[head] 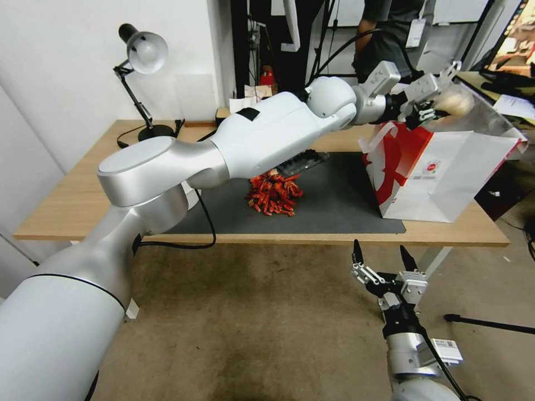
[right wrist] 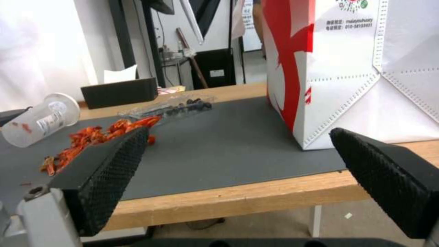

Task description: Pick up the trash from the table and place it into the takeout bag.

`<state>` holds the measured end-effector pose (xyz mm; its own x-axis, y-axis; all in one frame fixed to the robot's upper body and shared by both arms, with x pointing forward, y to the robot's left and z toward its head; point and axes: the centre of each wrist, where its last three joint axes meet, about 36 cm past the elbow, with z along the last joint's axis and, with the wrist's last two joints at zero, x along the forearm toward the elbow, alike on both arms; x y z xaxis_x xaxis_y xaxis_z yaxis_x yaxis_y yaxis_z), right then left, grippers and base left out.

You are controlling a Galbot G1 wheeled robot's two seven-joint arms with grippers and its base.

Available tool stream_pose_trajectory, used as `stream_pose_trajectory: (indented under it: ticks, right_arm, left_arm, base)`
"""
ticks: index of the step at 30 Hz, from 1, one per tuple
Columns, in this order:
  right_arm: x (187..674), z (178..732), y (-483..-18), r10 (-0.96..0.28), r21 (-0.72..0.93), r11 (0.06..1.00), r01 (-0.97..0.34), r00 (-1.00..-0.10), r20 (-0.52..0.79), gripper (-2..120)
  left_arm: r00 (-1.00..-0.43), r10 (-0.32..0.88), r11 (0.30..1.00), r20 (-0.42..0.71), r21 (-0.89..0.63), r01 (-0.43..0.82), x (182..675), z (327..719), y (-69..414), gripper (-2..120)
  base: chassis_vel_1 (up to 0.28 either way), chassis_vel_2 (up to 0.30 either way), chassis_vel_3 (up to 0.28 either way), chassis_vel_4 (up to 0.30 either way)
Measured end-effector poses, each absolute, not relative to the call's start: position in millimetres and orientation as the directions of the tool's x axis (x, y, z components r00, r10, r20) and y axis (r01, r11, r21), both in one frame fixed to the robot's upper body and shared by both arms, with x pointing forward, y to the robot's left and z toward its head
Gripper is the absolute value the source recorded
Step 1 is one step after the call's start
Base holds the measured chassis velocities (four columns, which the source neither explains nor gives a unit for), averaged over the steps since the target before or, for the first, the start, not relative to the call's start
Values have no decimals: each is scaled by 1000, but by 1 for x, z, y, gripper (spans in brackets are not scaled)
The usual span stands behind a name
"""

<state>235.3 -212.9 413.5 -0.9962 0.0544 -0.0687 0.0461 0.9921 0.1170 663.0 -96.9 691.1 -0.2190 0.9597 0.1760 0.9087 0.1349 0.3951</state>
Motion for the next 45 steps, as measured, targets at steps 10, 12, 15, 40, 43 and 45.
stream_pose_trajectory:
  ticks: [10, 12, 15, 40, 43, 45]
  right_arm:
    - [237, 413, -213, 54, 120, 992, 45, -996, -70, 100]
    - [238, 413, -214, 53, 120, 992, 44, -996, -72, 100]
    - [240, 413, -213, 51, 121, 992, 42, -996, -74, 100]
    - [248, 412, -213, 41, 135, 990, 31, -996, -74, 100]
    - [250, 412, -213, 39, 135, 990, 29, -997, -72, 100]
    - [250, 412, -213, 37, 133, 991, 28, -997, -71, 100]
  left_arm:
    - [-247, 955, 172, 162, 374, 912, 664, 687, -96, 47]
    - [-251, 955, 178, 159, 371, 911, 665, 688, -95, 56]
    - [-255, 954, 184, 155, 369, 911, 666, 688, -94, 66]
    - [-491, 866, 496, -97, 295, 817, 629, 714, 42, 100]
    - [-572, 813, 579, -111, 257, 773, 603, 684, 101, 100]
    - [-610, 783, 618, -120, 249, 745, 589, 672, 117, 100]
  base:
    - [0, 0, 0, 0]
    - [0, 0, 0, 0]
    - [0, 0, 0, 0]
    - [0, 0, 0, 0]
    - [0, 0, 0, 0]
    - [0, 0, 0, 0]
